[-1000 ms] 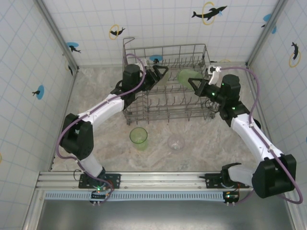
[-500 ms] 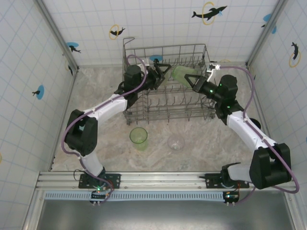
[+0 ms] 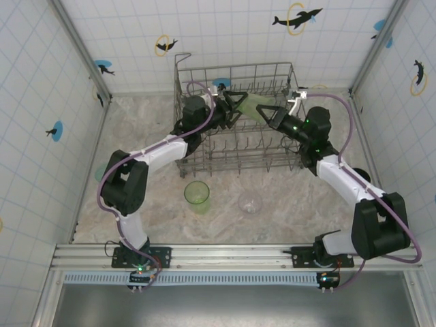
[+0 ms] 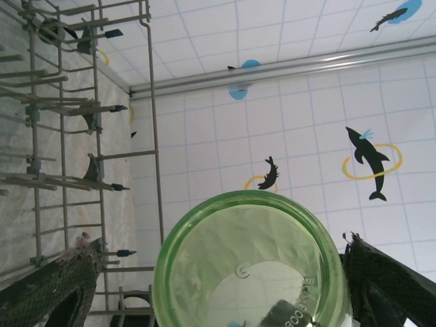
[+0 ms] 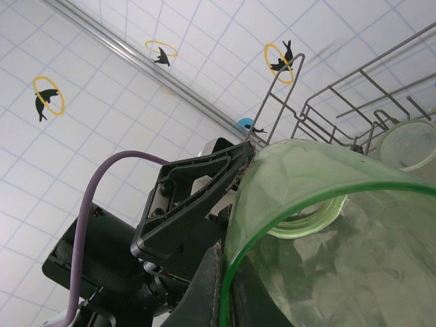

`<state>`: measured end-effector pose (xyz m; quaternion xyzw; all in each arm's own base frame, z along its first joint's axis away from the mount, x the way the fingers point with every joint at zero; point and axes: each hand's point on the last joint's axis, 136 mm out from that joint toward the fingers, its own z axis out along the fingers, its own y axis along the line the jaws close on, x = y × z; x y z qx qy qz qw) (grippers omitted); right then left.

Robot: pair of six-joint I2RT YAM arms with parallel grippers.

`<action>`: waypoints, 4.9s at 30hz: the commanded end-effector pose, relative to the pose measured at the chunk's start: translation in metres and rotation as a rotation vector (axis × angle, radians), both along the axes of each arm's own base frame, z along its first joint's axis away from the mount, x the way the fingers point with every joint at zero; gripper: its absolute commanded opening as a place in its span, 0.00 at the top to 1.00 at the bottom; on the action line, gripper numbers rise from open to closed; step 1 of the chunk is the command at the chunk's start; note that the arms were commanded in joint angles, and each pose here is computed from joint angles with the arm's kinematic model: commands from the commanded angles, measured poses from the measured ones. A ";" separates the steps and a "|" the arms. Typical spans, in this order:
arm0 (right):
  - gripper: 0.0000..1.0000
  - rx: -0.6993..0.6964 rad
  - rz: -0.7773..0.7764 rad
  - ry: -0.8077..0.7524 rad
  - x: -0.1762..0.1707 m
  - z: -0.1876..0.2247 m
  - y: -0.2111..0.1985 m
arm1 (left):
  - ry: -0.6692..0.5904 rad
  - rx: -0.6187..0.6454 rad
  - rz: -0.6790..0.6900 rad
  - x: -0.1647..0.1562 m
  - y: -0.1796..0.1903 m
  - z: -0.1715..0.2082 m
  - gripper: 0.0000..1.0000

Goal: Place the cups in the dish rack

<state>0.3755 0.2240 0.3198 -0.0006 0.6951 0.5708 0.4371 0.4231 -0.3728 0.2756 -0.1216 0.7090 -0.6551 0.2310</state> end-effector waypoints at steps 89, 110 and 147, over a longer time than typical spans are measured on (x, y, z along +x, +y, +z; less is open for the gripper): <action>0.00 -0.552 -0.365 0.026 -0.068 -0.011 -0.117 | -0.905 0.909 0.235 0.128 -0.078 -0.029 1.00; 0.00 -0.549 -0.378 0.044 -0.078 -0.016 -0.124 | -1.000 0.961 0.372 0.137 -0.065 0.002 1.00; 0.00 -0.541 -0.392 0.062 -0.082 -0.028 -0.132 | -0.941 1.056 0.277 0.158 -0.062 -0.109 0.85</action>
